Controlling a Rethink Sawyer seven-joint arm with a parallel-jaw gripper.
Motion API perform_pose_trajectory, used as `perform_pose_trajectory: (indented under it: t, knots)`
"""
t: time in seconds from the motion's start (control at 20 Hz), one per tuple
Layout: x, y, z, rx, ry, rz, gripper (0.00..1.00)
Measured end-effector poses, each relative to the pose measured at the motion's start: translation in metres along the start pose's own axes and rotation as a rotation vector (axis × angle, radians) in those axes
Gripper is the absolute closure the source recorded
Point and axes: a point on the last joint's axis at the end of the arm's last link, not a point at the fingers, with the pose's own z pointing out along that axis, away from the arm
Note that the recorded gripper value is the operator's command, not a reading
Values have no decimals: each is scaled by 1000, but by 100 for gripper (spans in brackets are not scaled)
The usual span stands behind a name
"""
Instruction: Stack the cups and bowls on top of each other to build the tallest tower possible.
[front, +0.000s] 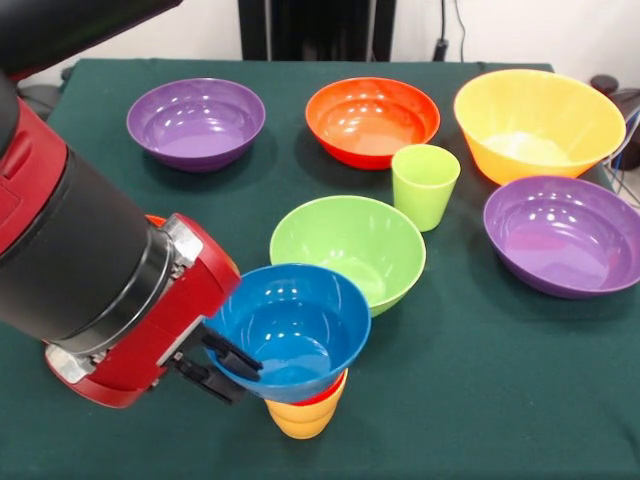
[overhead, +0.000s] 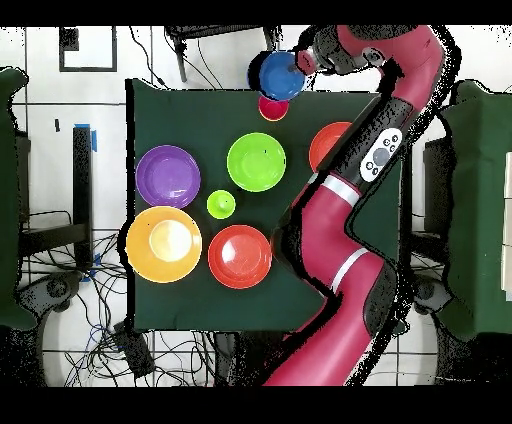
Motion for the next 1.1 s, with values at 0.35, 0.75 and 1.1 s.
perform_pose_trajectory:
  t: [0.35,0.75,1.1]
  knots:
    - [12,-4,-4,5,-6,-22,100]
    - [25,-2,-10,3,-19,-80,100]
    - [37,3,-10,-13,-25,-134,100]
